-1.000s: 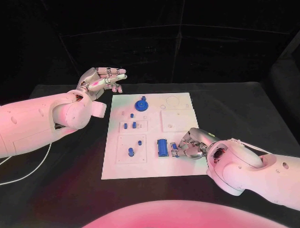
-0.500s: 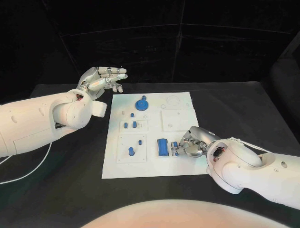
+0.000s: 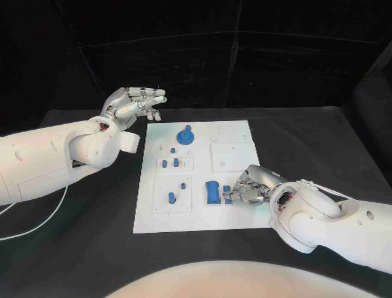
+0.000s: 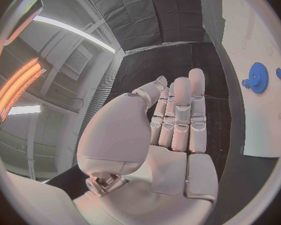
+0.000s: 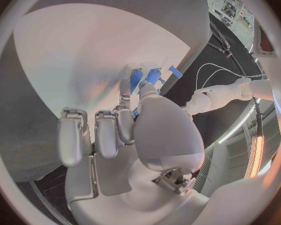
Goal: Assemble the parts on the task board
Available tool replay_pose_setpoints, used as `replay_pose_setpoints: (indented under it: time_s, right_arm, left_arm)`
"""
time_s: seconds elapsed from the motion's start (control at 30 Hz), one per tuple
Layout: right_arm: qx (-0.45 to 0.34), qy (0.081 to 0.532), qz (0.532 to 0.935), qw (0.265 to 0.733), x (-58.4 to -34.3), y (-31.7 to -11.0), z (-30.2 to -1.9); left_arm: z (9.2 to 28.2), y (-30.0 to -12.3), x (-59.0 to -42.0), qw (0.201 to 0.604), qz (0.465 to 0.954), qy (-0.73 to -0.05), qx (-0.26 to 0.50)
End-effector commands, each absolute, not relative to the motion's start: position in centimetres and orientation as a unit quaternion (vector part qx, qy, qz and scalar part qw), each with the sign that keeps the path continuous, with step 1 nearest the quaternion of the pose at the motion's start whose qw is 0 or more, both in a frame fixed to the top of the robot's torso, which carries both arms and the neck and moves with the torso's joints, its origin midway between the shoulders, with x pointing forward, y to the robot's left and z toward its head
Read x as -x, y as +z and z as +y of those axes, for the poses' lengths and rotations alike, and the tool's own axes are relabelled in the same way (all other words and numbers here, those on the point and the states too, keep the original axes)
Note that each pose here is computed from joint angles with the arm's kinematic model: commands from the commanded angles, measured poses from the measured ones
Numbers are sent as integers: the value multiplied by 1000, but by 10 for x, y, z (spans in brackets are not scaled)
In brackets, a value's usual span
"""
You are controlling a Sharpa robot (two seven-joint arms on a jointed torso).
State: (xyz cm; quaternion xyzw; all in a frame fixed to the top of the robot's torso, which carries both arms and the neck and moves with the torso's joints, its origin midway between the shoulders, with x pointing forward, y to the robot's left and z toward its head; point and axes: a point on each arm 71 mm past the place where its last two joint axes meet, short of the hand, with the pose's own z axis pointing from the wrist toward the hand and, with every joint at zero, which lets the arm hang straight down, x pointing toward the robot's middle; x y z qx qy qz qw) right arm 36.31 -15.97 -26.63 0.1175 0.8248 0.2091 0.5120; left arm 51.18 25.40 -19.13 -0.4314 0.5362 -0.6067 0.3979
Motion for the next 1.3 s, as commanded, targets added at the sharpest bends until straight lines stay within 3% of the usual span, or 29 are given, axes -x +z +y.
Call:
replay_pose_setpoints:
  time_s: [0.03, 1.3]
  right_arm:
    - [-113, 214, 822, 515, -363, -265, -159]
    - [-96, 223, 828, 506, -360, -265, -173]
  left_arm:
    - [253, -190, -512, 393, 535, -612, 429]
    - [253, -190, -512, 393, 536, -612, 429]
